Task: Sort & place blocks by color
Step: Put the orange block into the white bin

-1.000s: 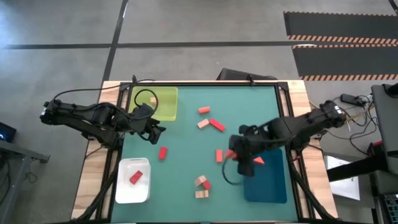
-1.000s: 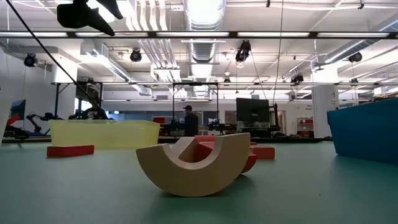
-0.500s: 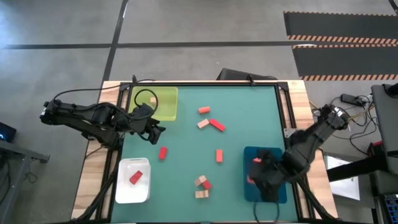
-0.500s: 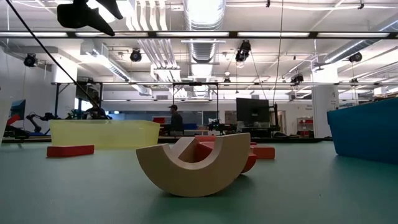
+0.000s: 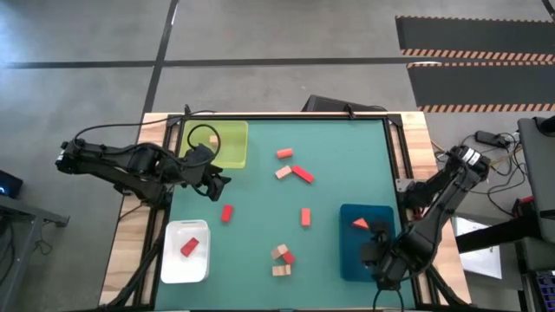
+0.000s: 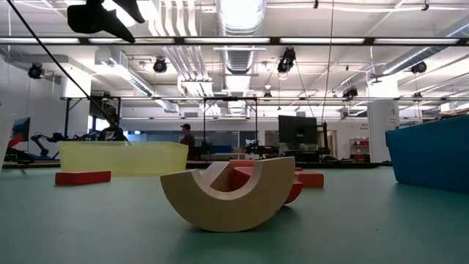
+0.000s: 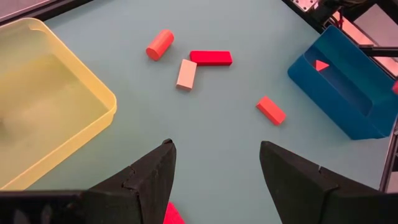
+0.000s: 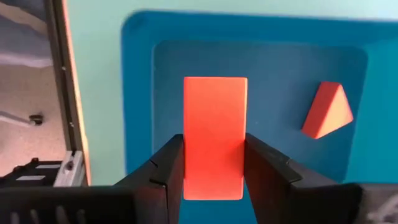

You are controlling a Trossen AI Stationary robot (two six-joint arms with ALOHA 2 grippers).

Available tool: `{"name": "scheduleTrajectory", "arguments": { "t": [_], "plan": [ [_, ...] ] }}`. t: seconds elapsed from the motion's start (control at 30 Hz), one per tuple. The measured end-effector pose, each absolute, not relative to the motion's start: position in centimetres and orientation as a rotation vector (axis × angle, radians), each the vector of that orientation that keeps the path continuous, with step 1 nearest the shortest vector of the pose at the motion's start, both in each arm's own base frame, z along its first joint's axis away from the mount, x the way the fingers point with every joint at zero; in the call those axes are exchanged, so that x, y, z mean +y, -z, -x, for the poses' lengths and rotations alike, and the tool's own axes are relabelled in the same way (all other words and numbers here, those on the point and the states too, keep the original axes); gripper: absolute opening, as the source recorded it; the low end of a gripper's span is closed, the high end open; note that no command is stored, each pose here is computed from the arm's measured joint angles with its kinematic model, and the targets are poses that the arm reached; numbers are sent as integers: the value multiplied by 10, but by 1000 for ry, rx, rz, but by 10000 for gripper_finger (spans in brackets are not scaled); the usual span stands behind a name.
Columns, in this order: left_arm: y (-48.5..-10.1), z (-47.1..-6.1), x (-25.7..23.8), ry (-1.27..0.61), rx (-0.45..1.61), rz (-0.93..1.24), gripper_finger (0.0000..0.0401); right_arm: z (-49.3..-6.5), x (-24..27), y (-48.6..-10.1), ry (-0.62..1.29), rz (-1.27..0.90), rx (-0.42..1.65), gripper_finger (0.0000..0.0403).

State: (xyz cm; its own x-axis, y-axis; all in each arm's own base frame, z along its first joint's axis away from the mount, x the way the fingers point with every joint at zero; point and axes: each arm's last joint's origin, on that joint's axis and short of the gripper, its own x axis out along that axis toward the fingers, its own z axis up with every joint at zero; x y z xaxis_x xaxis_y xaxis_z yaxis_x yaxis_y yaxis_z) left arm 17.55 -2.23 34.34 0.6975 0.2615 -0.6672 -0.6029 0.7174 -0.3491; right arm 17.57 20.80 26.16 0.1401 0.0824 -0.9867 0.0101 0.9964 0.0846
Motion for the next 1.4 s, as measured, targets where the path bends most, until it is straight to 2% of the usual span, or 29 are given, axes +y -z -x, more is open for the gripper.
{"name": "scheduleTrajectory", "arguments": {
  "t": [0.5, 0.7, 1.0, 1.4],
  "plan": [
    [-336, -177, -23, -527, 647, 592, 217, -153, 179, -211, 43, -114, 1423, 121],
    [-334, -180, -23, -530, 655, 590, 217, -158, 175, -192, 37, -164, 1376, 121],
    [-328, -188, -25, -552, 683, 594, 217, -173, 166, -178, 58, -132, 1392, 121],
    [-322, -197, -27, -562, 714, 633, 217, -168, 161, -166, 54, -89, 1415, 124]
  ]
}}
